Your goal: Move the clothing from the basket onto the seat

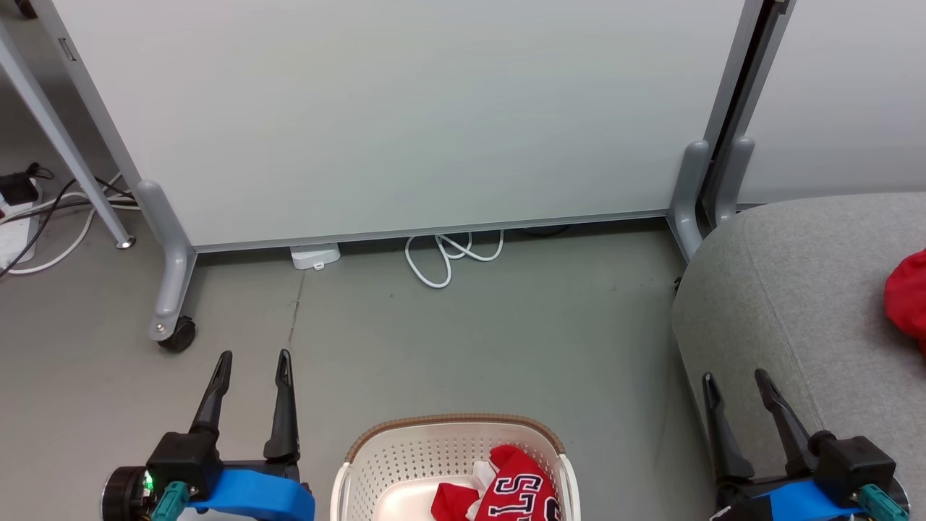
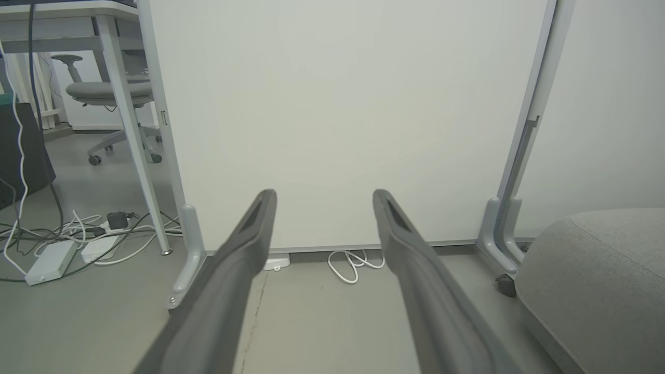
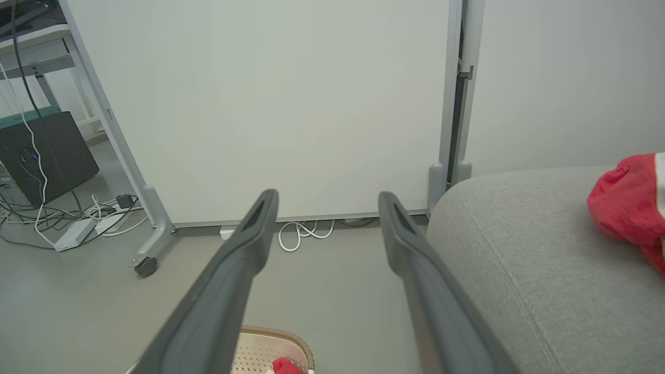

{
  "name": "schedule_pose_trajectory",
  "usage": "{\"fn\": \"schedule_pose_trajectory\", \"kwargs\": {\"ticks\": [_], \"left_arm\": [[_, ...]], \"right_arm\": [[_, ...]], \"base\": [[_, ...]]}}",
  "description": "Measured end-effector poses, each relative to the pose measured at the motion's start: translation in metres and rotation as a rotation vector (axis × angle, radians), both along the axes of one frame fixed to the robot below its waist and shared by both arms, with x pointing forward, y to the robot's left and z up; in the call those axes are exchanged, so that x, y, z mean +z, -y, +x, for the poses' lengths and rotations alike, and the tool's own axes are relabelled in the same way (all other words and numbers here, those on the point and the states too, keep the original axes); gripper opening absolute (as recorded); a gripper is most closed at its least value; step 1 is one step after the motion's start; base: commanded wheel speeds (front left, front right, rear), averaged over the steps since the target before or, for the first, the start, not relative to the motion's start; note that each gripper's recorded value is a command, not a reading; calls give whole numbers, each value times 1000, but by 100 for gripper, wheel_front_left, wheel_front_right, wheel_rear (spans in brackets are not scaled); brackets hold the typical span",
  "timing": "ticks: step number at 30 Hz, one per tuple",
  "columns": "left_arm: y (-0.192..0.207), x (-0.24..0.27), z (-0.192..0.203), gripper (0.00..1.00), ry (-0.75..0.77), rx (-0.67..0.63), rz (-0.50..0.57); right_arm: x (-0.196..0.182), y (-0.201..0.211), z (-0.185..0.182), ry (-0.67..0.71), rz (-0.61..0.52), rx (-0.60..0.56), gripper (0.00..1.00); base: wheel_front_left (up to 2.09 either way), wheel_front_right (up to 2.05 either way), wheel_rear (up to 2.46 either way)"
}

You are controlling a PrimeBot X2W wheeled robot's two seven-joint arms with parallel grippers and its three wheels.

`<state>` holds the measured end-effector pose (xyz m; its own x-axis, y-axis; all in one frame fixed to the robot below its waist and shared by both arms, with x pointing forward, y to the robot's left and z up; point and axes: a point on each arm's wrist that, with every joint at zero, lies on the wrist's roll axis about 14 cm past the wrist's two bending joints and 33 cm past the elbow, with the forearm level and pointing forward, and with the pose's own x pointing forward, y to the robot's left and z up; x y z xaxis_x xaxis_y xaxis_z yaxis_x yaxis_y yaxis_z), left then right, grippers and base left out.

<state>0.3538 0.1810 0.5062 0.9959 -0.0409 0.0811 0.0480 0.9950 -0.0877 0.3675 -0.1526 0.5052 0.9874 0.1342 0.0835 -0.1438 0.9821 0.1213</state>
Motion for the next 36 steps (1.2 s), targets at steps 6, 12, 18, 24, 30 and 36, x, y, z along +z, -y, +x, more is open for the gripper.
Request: {"fn": "schedule_pose_trajectory", "kwargs": {"ticks": [6,12,18,24,30,36], "left_arm": [[1,-2,-1,100,-4,-4,0],[3,-2,0,100,-6,-11,6],[13,-10,1,100,-29,-48,15],[47,-19,14,100,-61,-157,31],[94,-41,29,100,-133,-323,61],[130,-83,39,100,-259,-490,114]], "right_arm": [[0,0,0,-1,4,-1,100],[-1,-1,-1,-3,7,3,100],[-3,-2,-1,-9,8,4,100],[-3,1,2,-11,4,-5,100],[-1,6,15,-2,-14,-19,100],[-1,15,36,4,-29,-43,100]], "base": [[0,0,0],[0,0,0],[0,0,0],[0,0,0],[0,0,0],[0,0,0]]}}
